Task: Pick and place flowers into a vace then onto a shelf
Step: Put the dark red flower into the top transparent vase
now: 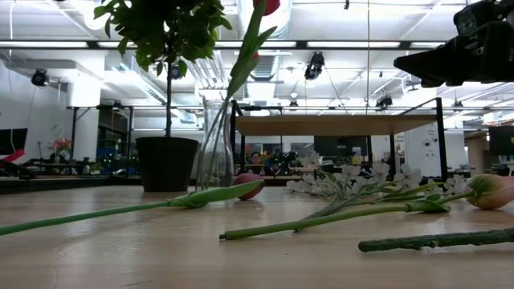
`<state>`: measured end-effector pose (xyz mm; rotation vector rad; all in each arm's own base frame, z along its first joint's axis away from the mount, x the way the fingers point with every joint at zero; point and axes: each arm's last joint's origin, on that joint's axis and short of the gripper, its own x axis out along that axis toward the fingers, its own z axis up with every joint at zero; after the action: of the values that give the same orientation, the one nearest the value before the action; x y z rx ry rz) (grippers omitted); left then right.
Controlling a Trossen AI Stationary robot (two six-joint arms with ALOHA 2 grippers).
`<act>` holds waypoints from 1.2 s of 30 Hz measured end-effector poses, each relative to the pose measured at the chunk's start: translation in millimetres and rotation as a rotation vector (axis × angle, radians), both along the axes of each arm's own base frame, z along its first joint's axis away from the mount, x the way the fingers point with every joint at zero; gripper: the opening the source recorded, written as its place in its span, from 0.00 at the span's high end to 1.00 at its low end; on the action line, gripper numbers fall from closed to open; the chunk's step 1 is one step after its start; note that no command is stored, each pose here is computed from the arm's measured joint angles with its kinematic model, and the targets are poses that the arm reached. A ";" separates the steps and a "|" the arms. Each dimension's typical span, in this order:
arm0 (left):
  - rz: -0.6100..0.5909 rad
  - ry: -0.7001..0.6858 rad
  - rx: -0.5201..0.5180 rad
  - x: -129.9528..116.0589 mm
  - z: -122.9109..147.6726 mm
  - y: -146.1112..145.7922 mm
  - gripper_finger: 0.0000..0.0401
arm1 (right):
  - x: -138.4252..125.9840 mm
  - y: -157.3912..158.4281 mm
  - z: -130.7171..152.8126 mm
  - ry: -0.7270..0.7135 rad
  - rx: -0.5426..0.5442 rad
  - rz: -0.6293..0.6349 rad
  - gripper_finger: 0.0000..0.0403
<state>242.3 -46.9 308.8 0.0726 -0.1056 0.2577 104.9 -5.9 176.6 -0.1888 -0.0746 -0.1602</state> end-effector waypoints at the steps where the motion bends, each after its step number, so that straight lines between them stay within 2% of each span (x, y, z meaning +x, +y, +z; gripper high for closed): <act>1: -0.012 0.003 0.001 -0.8 0.0 -2.1 0.43 | 0.0 0.0 0.0 0.000 0.000 0.000 0.90; 14: -0.155 0.102 -0.001 -4.0 -12.9 -32.3 0.43 | 0.0 0.0 0.0 0.000 0.000 0.000 0.91; 17: -0.182 0.127 -0.032 -5.8 -16.2 -38.2 0.43 | 0.0 0.0 0.0 0.000 0.000 0.000 0.90; 22: -0.216 0.206 -0.133 -9.7 -25.9 -46.7 0.43 | 0.0 0.0 0.0 0.000 0.000 0.000 0.90; 28: -0.187 0.290 -0.342 -9.5 -42.4 -48.1 0.43 | -0.1 0.0 0.6 -0.006 0.000 0.000 0.90; 36: -0.145 0.395 -0.433 12.6 -72.3 -60.1 0.43 | 0.0 0.0 0.0 -0.002 0.017 0.003 0.91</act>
<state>254.9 -107.0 236.5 -0.3130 0.3378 0.1135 104.9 -5.9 176.6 -0.1714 -0.0757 -0.1585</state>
